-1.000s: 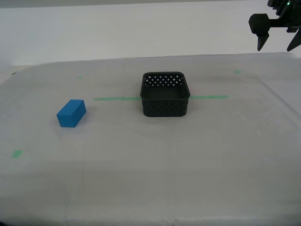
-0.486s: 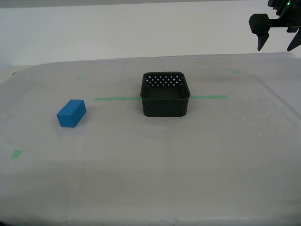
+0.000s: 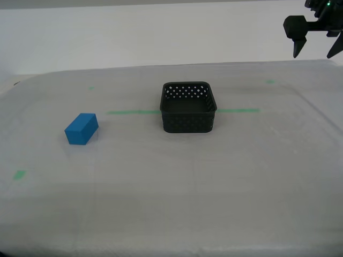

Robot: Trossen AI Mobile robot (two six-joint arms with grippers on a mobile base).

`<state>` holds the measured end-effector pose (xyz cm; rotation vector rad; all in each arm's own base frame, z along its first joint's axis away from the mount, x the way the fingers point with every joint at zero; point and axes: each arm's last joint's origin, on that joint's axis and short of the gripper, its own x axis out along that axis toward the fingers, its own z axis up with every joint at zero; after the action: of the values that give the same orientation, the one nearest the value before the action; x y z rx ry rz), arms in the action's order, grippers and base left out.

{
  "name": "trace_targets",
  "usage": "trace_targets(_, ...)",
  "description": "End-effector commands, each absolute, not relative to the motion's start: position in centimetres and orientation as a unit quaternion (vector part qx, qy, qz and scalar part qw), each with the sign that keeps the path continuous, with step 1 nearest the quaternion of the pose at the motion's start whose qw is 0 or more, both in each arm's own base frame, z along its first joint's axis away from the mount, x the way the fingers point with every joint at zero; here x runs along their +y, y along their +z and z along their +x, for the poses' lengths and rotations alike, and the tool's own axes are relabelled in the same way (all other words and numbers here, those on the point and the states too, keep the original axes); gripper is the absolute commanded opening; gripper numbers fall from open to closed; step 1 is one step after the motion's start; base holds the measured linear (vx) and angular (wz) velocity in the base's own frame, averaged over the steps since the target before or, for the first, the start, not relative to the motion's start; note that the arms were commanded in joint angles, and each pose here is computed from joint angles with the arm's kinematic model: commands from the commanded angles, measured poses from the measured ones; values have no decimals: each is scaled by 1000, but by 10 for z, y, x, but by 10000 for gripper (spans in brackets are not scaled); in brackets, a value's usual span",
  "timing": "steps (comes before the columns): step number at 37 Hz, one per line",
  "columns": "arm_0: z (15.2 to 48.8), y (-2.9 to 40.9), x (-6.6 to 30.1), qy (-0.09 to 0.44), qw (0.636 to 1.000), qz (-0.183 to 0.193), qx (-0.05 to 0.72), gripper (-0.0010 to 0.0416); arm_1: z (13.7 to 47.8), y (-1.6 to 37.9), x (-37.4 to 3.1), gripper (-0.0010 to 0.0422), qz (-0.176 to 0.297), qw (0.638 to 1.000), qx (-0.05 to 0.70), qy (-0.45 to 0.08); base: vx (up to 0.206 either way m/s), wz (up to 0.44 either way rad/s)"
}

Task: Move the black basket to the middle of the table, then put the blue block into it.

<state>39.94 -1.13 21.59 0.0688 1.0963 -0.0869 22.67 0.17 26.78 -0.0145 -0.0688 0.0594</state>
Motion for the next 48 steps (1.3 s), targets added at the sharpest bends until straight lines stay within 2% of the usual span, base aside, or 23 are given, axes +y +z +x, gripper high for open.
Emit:
trace_targets(1, 400, 217, -11, -41, 853, 33, 520, 399, 227, 268, 1, 12, -5, 999, -31, 26, 0, 0)
trace_targets(5, 400, 217, -11, -41, 853, 33, 519, 399, 228, 265, 1, 52, -8, 1000, -7, 16, 0, 0)
trace_targets(13, 400, 217, -11, -41, 853, 33, 519, 399, 231, 268, 0, 175, -10, 998, 60, 1, 0, 0)
trace_targets(20, 400, 217, -11, -41, 853, 33, 519, 399, 232, 289, -1, 283, -12, 987, 162, -5, 0, 0)
trace_targets(29, 400, 217, -11, -41, 854, 33, 518, 399, 225, 323, -1, 411, -9, 975, 223, -5, 0, 0)
trace_targets(33, 400, 217, -11, -41, 854, 33, 518, 399, 221, 332, -2, 383, -38, 967, 252, -16, 0, 0)
trace_targets(38, 400, 217, -11, -41, 854, 33, 518, 399, 214, 337, -2, 408, -49, 955, 292, -14, 0, 0)
trace_targets(41, 400, 217, -11, -41, 854, 33, 518, 399, 210, 338, -2, 393, -57, 946, 320, -10, 0, 0)
trace_targets(45, 400, 217, -11, -41, 854, 33, 518, 399, 205, 336, -1, 405, -65, 933, 355, 9, 0, 0)
trace_targets(48, 400, 217, -11, -41, 854, 33, 518, 398, 202, 333, -1, 399, -65, 923, 378, 19, 0, 0)
